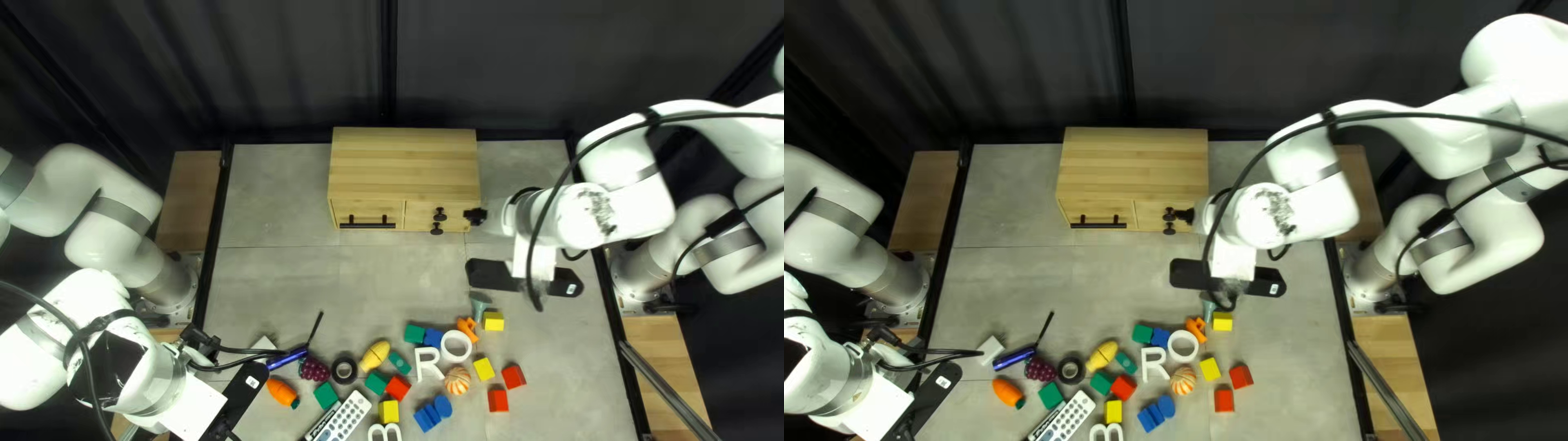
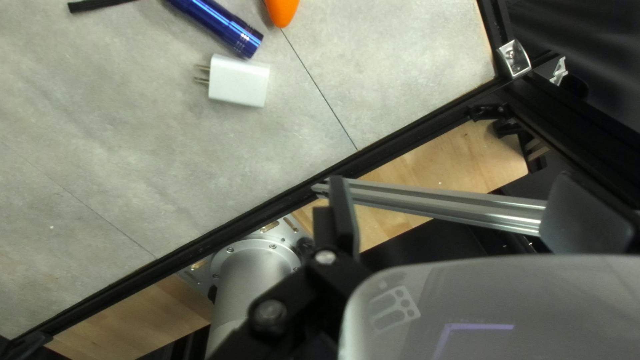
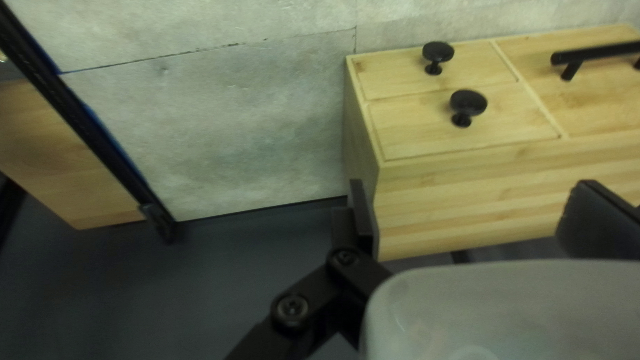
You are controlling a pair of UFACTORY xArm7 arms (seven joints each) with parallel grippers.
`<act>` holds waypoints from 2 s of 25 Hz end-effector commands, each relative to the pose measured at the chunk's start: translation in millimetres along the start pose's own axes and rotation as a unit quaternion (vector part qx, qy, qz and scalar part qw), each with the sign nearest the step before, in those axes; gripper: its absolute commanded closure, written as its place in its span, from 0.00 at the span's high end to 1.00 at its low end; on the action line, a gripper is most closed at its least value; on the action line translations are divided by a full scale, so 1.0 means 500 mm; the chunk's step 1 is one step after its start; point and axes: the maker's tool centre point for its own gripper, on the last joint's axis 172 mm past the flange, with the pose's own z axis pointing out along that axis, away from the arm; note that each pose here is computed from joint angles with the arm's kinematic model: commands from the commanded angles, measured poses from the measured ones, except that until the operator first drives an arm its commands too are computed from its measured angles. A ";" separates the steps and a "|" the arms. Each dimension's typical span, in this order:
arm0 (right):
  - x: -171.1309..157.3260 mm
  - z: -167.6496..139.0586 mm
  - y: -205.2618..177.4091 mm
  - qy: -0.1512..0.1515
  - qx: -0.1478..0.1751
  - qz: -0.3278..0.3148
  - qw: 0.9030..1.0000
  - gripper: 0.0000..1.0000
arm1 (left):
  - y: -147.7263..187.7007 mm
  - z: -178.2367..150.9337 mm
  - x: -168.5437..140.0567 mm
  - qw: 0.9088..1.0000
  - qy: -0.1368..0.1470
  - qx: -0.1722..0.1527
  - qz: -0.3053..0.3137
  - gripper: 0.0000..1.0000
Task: Open drawers and place objects into drawer and close
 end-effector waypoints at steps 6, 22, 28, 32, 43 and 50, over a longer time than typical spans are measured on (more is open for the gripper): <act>0.043 0.107 0.072 -0.003 0.025 -0.030 0.999 1.00 | 0.000 0.000 0.000 1.000 0.000 0.000 0.000 1.00; 0.075 0.192 0.108 0.009 0.061 -0.004 0.998 1.00 | 0.000 0.000 0.000 1.000 0.000 0.000 0.000 1.00; 0.076 0.227 0.107 0.012 0.058 -0.008 0.998 1.00 | 0.000 0.000 0.000 1.000 0.000 0.000 0.000 1.00; 0.065 0.246 0.108 0.008 0.054 -0.012 0.998 1.00 | 0.000 0.000 0.000 1.000 0.000 0.000 0.000 1.00; 0.034 0.285 0.105 -0.007 0.078 -0.011 0.997 1.00 | 0.000 0.000 0.000 1.000 0.000 0.000 0.000 1.00; 0.033 0.289 0.096 -0.006 0.081 -0.002 0.997 0.99 | 0.000 0.000 0.000 1.000 0.000 0.000 0.000 1.00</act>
